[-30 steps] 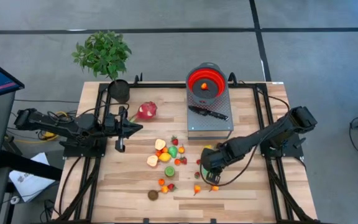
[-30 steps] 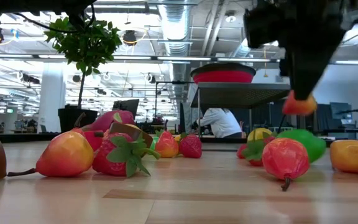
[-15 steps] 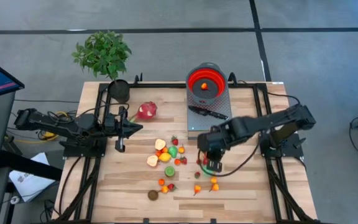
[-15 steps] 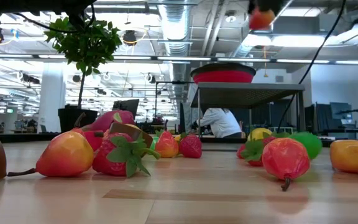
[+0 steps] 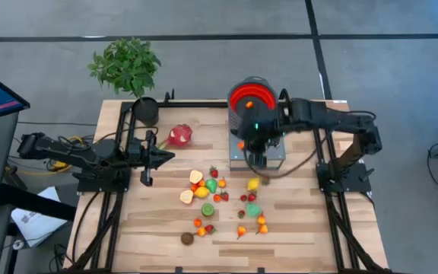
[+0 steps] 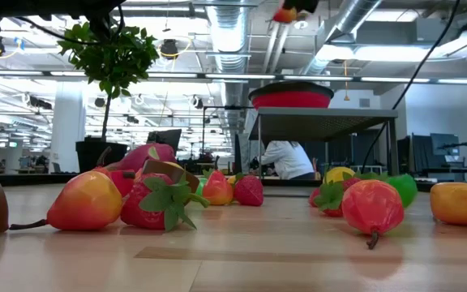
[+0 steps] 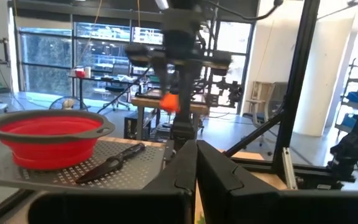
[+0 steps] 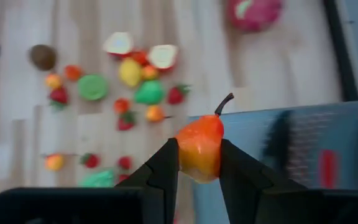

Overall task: Pick & Place Fruit
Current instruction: Put the yellow pear into the red colander on the shelf

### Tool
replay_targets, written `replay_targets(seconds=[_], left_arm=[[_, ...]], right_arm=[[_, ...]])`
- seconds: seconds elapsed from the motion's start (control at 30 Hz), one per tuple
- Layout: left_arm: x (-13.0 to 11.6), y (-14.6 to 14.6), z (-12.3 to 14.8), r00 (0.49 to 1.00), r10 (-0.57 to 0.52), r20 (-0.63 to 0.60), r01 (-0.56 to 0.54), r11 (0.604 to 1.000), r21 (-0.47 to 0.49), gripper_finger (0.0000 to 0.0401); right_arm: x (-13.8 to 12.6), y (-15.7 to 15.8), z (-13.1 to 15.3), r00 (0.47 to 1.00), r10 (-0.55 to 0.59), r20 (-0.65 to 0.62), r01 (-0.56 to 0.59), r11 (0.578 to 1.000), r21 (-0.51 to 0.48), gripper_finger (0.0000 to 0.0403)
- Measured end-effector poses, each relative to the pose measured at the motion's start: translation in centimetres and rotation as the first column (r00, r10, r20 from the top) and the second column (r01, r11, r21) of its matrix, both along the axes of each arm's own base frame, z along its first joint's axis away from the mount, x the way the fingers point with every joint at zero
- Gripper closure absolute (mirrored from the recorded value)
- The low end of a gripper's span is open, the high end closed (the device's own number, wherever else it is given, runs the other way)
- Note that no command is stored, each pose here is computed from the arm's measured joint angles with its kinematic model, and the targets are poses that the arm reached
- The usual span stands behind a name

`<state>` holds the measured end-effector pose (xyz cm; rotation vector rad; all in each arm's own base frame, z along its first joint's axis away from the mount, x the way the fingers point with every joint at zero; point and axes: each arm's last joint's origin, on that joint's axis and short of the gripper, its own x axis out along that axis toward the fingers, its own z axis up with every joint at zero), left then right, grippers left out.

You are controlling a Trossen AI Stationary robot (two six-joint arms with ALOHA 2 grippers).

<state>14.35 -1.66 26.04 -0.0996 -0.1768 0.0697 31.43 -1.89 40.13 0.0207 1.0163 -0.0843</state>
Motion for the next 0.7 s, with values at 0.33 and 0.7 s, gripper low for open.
replay_targets(seconds=[0.33, 0.7], left_arm=[[0.0, 0.0, 0.0, 1.0, -0.001, 0.0, 0.001, 1.0, -0.004, 0.0398], [0.0, 0.0, 0.0, 1.0, -0.001, 0.0, 0.001, 1.0, -0.004, 0.0398]], right_arm=[[-1.6, -8.3, 0.1, 0.993, -0.116, -0.016, 0.114, 0.989, -0.094, 0.0316], [-3.8, -14.5, -0.5, 0.955, -0.298, -0.006, 0.295, 0.95, -0.105, 0.0316]])
